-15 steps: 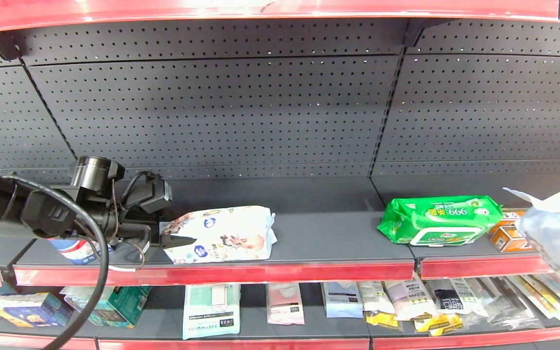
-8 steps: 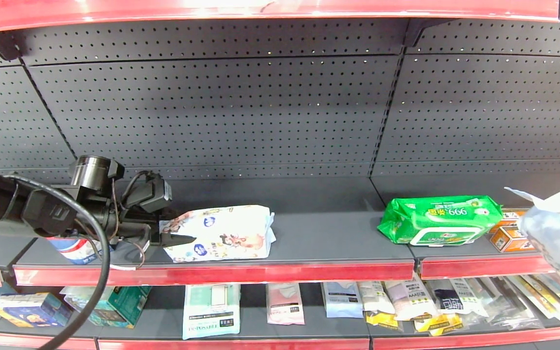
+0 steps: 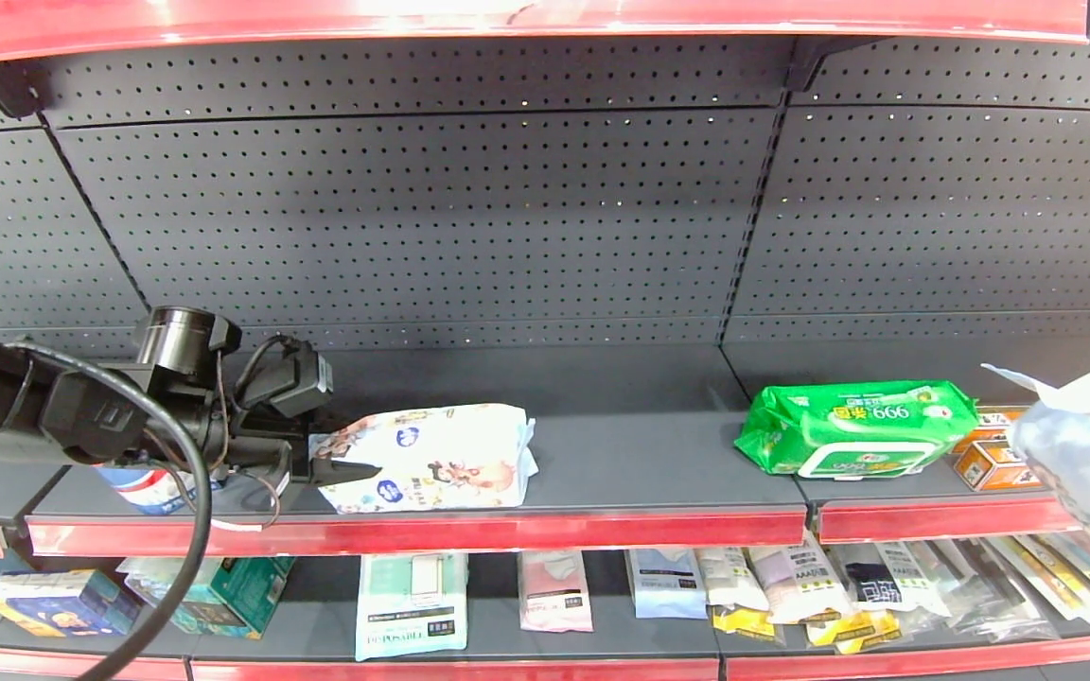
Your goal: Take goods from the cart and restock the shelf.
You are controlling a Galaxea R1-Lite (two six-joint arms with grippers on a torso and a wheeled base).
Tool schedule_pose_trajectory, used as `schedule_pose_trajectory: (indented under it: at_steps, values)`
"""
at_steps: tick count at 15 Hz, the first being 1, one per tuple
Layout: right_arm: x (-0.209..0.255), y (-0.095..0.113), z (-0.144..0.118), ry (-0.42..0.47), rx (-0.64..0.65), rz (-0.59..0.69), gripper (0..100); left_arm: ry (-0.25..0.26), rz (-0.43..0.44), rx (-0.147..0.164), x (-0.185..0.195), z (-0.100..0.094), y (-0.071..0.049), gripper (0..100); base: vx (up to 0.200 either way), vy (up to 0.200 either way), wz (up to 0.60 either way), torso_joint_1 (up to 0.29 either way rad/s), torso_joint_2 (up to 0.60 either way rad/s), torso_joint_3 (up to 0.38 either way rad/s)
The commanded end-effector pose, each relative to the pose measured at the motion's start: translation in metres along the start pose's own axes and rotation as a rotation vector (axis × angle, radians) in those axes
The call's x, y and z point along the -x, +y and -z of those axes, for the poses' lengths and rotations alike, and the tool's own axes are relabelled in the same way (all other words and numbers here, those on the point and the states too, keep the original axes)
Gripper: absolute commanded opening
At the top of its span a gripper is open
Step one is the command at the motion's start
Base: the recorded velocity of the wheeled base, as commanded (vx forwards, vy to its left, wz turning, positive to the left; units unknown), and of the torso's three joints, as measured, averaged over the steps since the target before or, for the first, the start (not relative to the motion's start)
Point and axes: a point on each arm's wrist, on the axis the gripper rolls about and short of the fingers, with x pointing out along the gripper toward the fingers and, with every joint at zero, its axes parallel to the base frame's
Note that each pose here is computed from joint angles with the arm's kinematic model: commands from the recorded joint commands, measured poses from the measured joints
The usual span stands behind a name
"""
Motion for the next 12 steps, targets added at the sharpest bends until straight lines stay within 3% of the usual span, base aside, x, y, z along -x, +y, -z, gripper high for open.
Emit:
schedule_pose_trajectory:
  at_steps: [1, 9, 10, 12]
  values:
    - [0.0, 0.0001, 0.0001, 0.0, 0.001, -0.001, 0, 0.003, 0.002, 0.004, -0.0002, 0.0005, -0.0004, 0, 0.0, 0.0, 0.0, 0.0, 0.0, 0.0]
    - [0.0, 0.0001, 0.0001, 0.001, 0.0, 0.001, 0, 0.011, 0.007, 0.015, -0.0011, 0.0025, -0.0018, 0, 0.0, 0.0, 0.0, 0.0, 0.0, 0.0]
    - [0.0, 0.0001, 0.0001, 0.0, 0.001, -0.001, 0, 0.011, 0.007, 0.015, -0.0011, 0.0025, -0.0018, 100, 0.0, 0.0, 0.0, 0.0, 0.0, 0.0]
    - [0.0, 0.0001, 0.0001, 0.0, 0.001, -0.001, 0, 0.01, 0.012, 0.022, -0.0012, 0.0033, -0.003, 100, 0.0, 0.0, 0.0, 0.0, 0.0, 0.0]
